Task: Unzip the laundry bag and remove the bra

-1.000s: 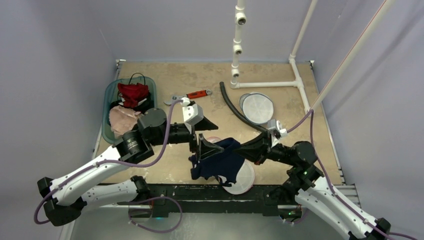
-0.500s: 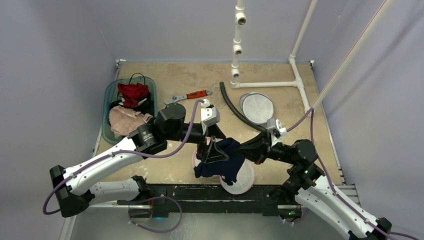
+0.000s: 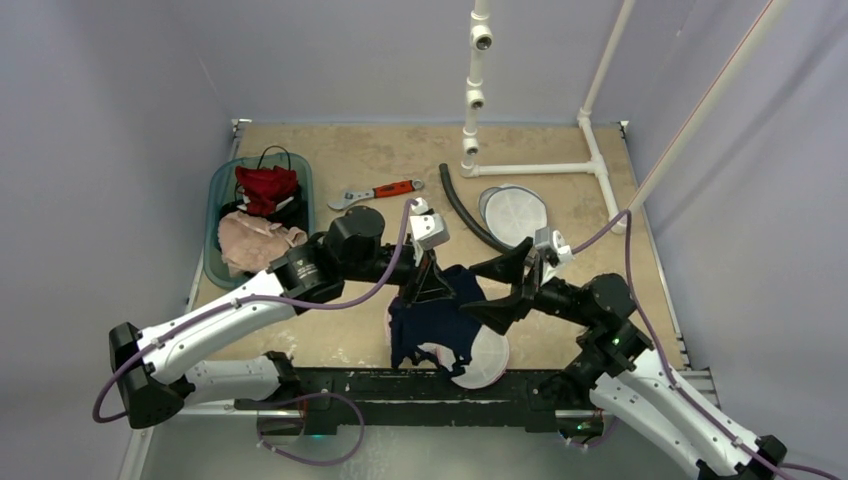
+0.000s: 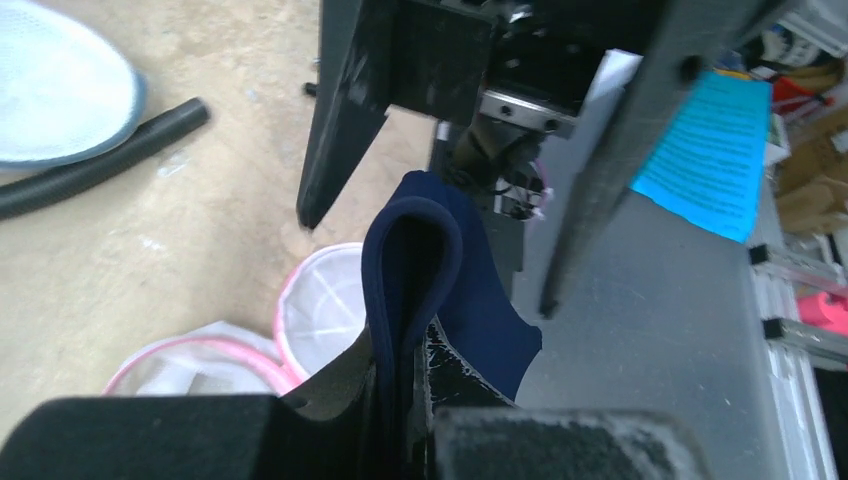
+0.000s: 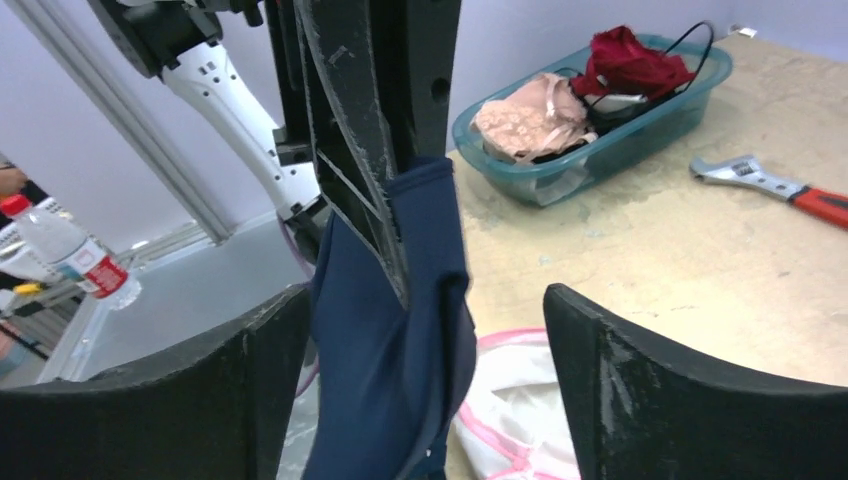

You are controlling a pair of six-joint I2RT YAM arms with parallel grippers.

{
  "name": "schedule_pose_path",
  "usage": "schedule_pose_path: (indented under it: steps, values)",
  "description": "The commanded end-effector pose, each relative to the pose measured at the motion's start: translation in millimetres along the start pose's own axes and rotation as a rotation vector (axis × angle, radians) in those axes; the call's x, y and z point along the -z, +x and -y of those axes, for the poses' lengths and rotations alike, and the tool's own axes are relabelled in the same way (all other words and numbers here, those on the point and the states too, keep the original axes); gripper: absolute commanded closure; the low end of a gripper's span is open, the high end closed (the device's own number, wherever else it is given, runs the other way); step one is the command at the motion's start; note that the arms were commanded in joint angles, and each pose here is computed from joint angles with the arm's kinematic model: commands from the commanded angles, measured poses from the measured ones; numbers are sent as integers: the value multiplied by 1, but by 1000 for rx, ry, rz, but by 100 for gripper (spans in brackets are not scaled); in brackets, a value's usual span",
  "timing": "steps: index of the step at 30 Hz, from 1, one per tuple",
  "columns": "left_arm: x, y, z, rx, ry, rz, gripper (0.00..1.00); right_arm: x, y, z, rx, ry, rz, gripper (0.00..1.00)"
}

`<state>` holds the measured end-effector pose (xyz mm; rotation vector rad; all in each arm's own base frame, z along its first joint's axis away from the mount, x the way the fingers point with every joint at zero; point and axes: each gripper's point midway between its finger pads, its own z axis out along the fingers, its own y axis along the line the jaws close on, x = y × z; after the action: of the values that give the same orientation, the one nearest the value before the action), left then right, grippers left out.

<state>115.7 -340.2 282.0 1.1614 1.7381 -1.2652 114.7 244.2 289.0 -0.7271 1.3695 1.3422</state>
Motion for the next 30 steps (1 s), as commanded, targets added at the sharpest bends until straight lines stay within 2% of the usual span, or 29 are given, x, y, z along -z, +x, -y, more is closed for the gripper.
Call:
schedule_pose_path:
  steps: [1,5,8,10,15,18,24,30]
  values:
    - [23,-38,-16,-71,-180,127,100,3,-40,0,21,87,75,4]
    - [84,-85,-46,-111,-525,324,100,22,-64,16,12,271,170,2]
    - [138,-115,-65,-86,-783,460,100,42,-78,28,2,394,271,2]
    - [169,-129,-77,-69,-948,492,100,49,-71,35,-34,435,286,2]
    - [219,-158,-102,-53,-1303,458,100,47,-44,48,-81,447,260,2]
    - [245,-175,-122,-2,-1435,482,100,40,-32,57,-115,454,248,2]
    - [310,-200,-145,120,-1594,661,100,33,14,82,-219,495,183,2]
    - [345,-194,-160,189,-1715,730,100,28,48,88,-287,472,122,2]
